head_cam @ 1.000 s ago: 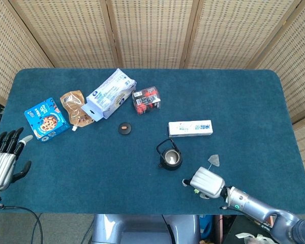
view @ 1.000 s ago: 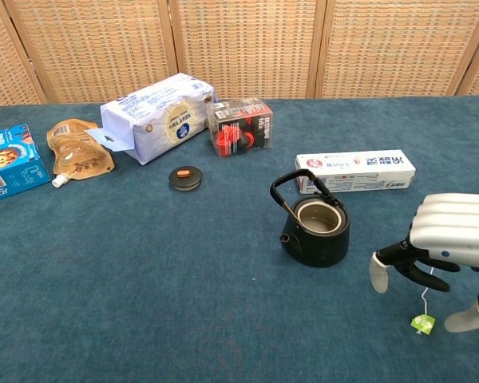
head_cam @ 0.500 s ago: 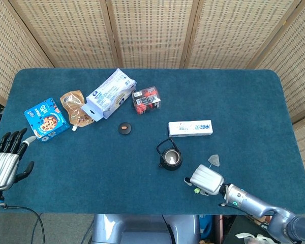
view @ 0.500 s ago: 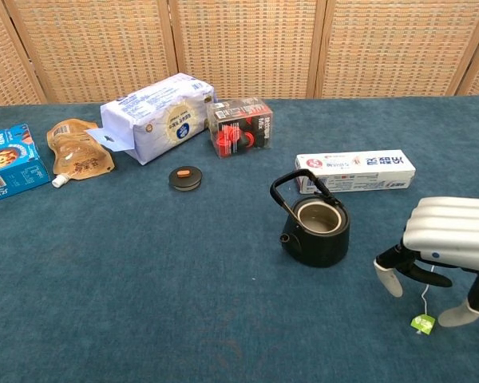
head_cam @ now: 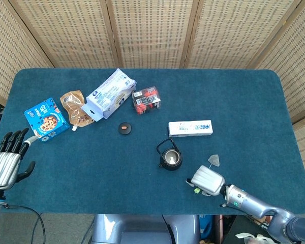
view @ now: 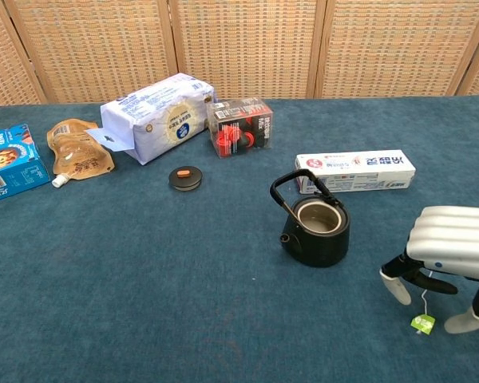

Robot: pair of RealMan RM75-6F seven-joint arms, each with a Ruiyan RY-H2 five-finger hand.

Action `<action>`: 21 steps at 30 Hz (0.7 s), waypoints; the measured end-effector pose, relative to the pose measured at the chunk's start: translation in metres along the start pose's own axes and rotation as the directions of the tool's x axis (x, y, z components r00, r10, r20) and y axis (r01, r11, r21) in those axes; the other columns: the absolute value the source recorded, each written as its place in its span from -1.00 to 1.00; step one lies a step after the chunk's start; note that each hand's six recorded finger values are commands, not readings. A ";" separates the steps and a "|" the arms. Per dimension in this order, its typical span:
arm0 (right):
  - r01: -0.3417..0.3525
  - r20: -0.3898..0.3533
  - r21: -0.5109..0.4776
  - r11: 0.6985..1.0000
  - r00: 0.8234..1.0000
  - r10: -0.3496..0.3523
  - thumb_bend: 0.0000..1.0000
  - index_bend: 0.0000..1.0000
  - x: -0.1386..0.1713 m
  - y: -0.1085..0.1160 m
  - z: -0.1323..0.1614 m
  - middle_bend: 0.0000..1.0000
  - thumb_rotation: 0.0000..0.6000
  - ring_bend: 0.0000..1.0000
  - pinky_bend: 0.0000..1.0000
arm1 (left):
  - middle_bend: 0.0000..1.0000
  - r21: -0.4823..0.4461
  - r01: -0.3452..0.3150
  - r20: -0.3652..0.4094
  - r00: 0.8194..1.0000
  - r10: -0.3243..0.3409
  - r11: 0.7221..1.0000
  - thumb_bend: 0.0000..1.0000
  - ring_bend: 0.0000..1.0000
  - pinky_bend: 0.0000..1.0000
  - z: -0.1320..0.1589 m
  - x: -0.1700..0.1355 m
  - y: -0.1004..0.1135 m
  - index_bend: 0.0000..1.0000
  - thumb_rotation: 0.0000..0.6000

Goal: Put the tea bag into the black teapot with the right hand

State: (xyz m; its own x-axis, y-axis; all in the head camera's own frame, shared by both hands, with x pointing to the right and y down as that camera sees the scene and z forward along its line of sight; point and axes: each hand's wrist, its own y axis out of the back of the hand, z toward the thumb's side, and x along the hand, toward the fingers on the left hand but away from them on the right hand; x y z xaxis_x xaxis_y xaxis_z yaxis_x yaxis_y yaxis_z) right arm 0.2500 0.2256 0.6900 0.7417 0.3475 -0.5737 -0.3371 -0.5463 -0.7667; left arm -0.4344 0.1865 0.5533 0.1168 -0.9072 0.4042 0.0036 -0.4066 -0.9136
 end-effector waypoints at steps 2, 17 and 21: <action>-0.011 -0.003 0.011 1.000 1.000 0.011 -0.63 0.11 0.000 -0.003 0.001 0.72 1.00 0.66 0.93 | -1.00 0.000 0.001 0.003 1.000 -0.001 1.000 -0.18 -1.00 -1.00 0.001 0.001 0.000 -0.69 1.00; -0.059 -0.007 0.072 0.996 0.998 0.060 -0.56 0.11 0.001 -0.009 -0.002 0.73 1.00 0.67 0.93 | -1.00 -0.004 0.007 0.006 1.000 -0.007 1.000 -0.18 -1.00 -1.00 0.002 0.002 -0.004 -0.69 1.00; -0.069 -0.005 0.085 0.994 0.998 0.070 -0.45 0.12 0.000 -0.007 -0.003 0.73 1.00 0.67 0.93 | -1.00 -0.005 0.013 0.006 1.000 -0.013 1.000 -0.18 -1.00 -1.00 0.002 0.001 -0.006 -0.69 1.00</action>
State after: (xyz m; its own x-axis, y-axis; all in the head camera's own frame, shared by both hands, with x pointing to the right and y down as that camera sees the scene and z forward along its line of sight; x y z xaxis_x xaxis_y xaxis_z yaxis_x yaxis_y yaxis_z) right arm 0.2541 0.2267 0.6963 0.7193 0.3049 -0.6243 -0.4357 -0.5019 -0.7471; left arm -0.4319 0.1878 0.5588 0.1227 -0.9011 0.4158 0.0003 -0.4190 -0.9080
